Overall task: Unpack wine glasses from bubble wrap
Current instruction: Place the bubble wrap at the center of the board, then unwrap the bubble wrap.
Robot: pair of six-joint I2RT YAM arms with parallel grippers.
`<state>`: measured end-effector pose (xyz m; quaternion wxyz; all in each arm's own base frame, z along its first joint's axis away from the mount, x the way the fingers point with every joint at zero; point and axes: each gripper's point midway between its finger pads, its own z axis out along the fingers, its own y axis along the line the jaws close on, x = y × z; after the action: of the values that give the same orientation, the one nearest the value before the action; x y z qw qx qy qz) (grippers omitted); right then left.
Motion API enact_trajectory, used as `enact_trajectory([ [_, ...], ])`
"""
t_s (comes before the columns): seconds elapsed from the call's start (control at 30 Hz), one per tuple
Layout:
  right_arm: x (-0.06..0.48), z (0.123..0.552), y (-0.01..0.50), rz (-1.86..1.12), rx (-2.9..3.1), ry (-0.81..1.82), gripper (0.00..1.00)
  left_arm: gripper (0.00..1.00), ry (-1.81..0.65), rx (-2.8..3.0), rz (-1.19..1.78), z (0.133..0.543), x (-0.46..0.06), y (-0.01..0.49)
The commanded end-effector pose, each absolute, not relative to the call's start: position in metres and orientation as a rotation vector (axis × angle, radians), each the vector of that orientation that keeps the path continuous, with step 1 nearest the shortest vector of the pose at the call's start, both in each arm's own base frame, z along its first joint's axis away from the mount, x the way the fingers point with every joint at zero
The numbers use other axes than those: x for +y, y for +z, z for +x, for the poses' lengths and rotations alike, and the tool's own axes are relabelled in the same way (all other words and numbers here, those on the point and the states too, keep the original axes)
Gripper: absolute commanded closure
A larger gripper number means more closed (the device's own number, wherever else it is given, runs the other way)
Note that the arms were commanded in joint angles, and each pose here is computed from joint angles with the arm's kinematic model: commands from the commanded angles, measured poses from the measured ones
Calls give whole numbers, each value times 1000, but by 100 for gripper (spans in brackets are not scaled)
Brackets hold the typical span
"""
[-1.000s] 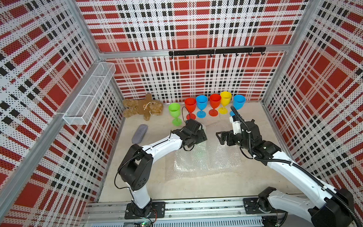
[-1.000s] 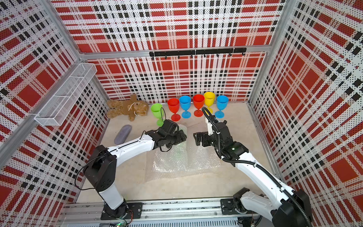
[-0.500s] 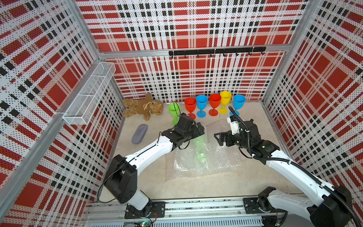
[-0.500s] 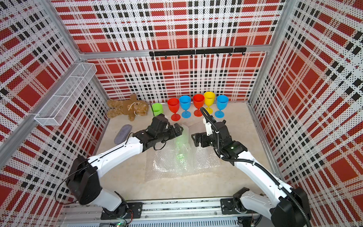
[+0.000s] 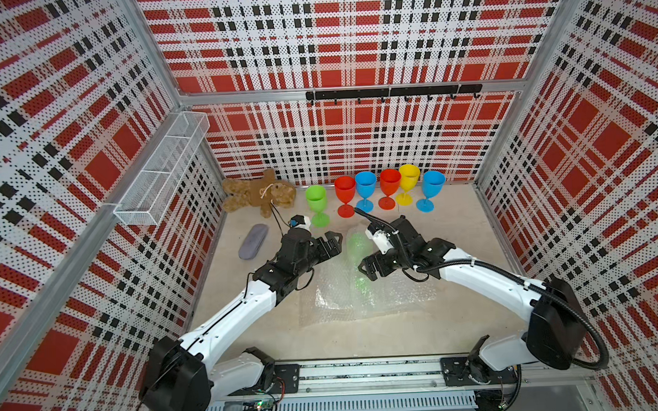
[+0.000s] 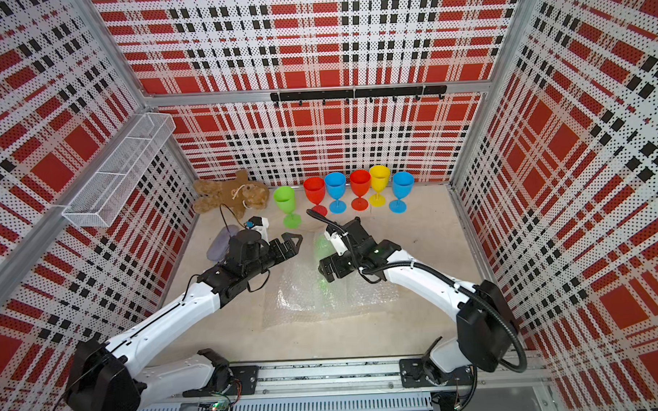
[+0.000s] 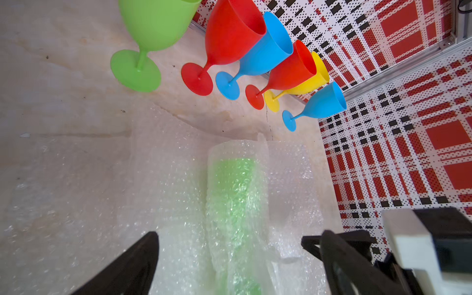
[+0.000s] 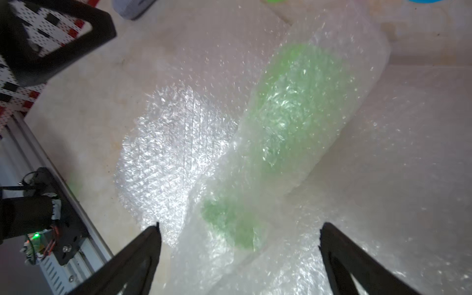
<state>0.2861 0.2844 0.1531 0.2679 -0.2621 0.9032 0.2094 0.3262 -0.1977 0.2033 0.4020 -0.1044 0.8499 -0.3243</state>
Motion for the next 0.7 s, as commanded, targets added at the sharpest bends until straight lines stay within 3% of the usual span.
enact_trajectory([
  [0.0,285,284,140,-772,2485,466,0,1,-813,2131,-222,322,-202,199],
  [0.13,293,284,129,-810,2501,381,1,3,-787,2152,-203,316,-204,188],
  [0.3,286,292,128,-766,2500,297,14,6,-749,2184,-195,314,-207,176],
  [0.53,282,295,134,-728,2478,291,60,7,-723,2269,-148,310,-225,154],
  [0.67,283,294,136,-709,2471,360,79,7,-739,2293,-102,308,-238,149],
])
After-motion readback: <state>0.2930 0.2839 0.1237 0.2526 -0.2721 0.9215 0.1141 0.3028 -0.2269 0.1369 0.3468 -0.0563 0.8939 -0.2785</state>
